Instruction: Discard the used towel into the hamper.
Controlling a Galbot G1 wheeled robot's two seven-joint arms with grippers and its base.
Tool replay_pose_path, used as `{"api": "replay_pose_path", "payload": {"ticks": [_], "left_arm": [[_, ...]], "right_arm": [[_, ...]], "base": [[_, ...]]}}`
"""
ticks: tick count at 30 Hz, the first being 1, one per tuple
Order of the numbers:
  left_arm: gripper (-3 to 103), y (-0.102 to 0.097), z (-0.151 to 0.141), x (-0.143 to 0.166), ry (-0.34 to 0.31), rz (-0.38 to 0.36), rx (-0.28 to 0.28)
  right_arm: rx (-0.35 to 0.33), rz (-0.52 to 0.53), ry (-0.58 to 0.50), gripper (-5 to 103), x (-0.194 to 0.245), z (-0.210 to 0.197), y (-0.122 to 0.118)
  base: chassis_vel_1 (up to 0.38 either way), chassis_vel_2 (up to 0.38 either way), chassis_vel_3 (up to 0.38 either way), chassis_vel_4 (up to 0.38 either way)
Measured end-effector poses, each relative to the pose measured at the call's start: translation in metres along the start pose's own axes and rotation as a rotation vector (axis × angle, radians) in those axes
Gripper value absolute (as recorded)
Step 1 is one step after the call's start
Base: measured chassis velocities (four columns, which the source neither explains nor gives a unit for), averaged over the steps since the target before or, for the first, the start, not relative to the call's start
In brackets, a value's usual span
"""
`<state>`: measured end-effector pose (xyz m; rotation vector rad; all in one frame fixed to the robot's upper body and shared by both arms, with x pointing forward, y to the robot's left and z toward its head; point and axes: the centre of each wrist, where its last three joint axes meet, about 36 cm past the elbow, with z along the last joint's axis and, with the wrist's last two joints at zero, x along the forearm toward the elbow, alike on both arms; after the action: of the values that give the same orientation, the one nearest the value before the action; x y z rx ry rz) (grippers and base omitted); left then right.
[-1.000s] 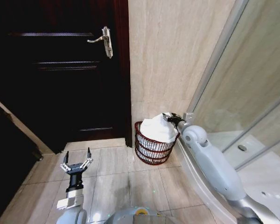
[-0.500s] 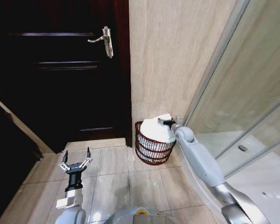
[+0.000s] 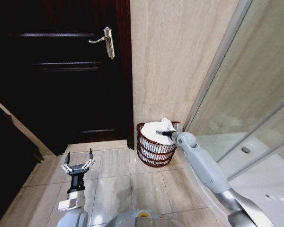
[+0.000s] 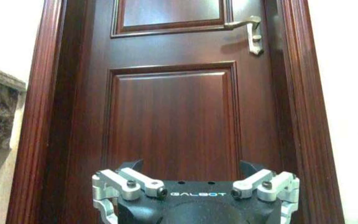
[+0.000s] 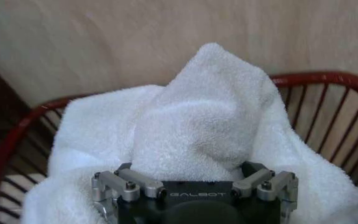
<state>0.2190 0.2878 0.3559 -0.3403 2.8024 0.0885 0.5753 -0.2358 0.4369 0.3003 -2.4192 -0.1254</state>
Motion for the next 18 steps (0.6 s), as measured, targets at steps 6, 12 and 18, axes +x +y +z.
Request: {"api": "replay_pose_path", "payload": {"ticks": [6,12,18], "left_arm": [[100,-0.001,-0.003,0.002,-0.003,-0.009,0.003],[100,-0.002,-0.004,0.002,-0.009,-0.011,0.009],[100,-0.003,-0.006,0.001,-0.014,-0.012,0.012]], "right_arm": [[-0.025,0.014,0.043,100,-0.016,0.012,-0.009],[-0.019,0.024,0.043,100,-0.016,0.014,-0.005],[0.018,0.044,-0.054,100,0.006,0.002,0.005]], "base": [[0.000,0.000,0.000,0.000],[0.000,0.000,0.000,0.000],[0.000,0.000,0.000,0.000]]}}
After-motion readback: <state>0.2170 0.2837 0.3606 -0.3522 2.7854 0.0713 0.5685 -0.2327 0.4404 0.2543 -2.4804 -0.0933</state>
